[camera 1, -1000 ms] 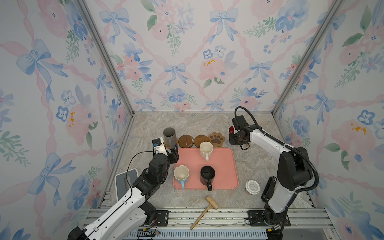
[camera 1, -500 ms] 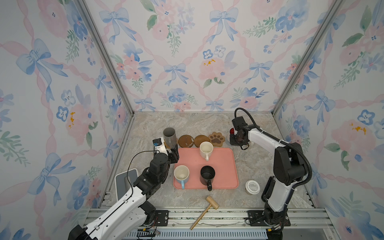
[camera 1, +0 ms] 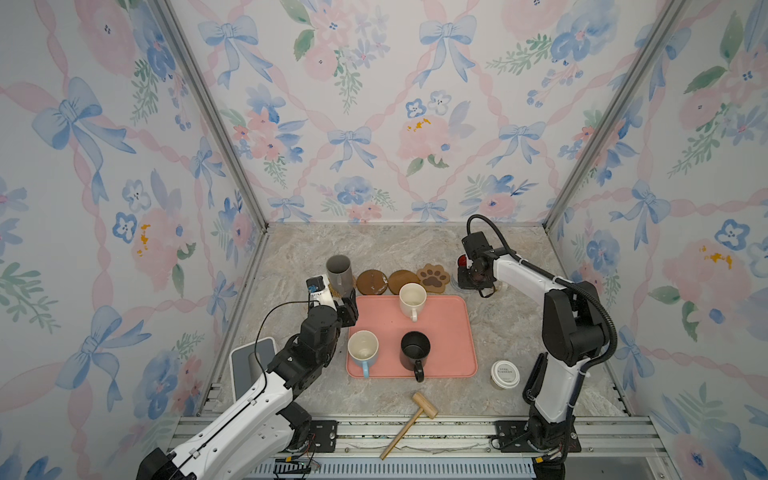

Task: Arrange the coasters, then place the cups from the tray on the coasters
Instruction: 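Lower the red-lined mug onto the blue rope coaster with the right gripper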

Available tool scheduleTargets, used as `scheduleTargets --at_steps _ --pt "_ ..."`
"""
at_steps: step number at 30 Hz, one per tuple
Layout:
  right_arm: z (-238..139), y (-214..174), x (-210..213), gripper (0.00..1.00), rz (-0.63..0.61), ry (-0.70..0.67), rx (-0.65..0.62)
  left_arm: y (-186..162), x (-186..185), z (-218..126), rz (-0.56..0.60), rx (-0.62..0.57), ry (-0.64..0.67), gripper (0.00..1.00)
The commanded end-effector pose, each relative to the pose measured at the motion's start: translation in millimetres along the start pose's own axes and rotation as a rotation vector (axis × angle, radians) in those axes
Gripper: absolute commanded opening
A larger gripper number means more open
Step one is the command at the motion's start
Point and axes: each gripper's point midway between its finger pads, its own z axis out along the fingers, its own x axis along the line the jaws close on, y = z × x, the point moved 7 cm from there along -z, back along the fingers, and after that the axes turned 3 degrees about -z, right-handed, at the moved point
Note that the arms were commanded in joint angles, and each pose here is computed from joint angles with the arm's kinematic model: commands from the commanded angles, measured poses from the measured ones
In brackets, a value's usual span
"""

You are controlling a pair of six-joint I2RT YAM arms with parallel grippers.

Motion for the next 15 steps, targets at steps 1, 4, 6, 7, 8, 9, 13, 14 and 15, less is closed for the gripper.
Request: scheduleTargets --at_steps 1,4,6,7,8,9,13,14,15 --pt "-6.7 19.6 -2.0 0.0 0.004 -0.011 -0.079 -1.0 1.3 -1.0 0.027 0.002 0.014 0.64" --pt "-6.2 18.4 -3.2 0.0 0.006 -0.016 -0.08 -1.0 1.5 -1.0 0.027 0.001 0.015 0.64" --pt "-6.1 17.7 -3.0 0.0 0.007 -0.016 -0.08 -0.8 1.5 -1.0 0.026 0.001 0.015 0.64" --pt "-5.8 17.4 -3.0 0.0 0.005 -0.016 -0.079 -0.8 1.2 -1.0 0.025 0.001 0.013 0.64" --pt "-5.8 17.0 -3.1 0.0 0.005 -0.017 -0.08 -1.2 1.3 -1.0 0.025 0.002 0.013 0.64" --pt "-6.3 16.9 -3.4 0.0 0.007 -0.018 -0.082 -0.9 1.4 -1.0 0.024 0.002 0.014 0.64" --pt "-5.8 14.8 -4.4 0.0 0.006 -0.023 -0.08 -0.9 1.3 -1.3 0.025 0.001 0.014 0.64" --pt "-5.2 14.4 -4.4 0.0 0.006 -0.024 -0.079 -0.7 1.6 -1.3 0.025 0.0 0.016 0.64" --pt "-4.0 13.3 -4.6 0.0 0.007 -0.024 -0.075 -0.9 1.5 -1.2 0.025 0.001 0.014 0.64"
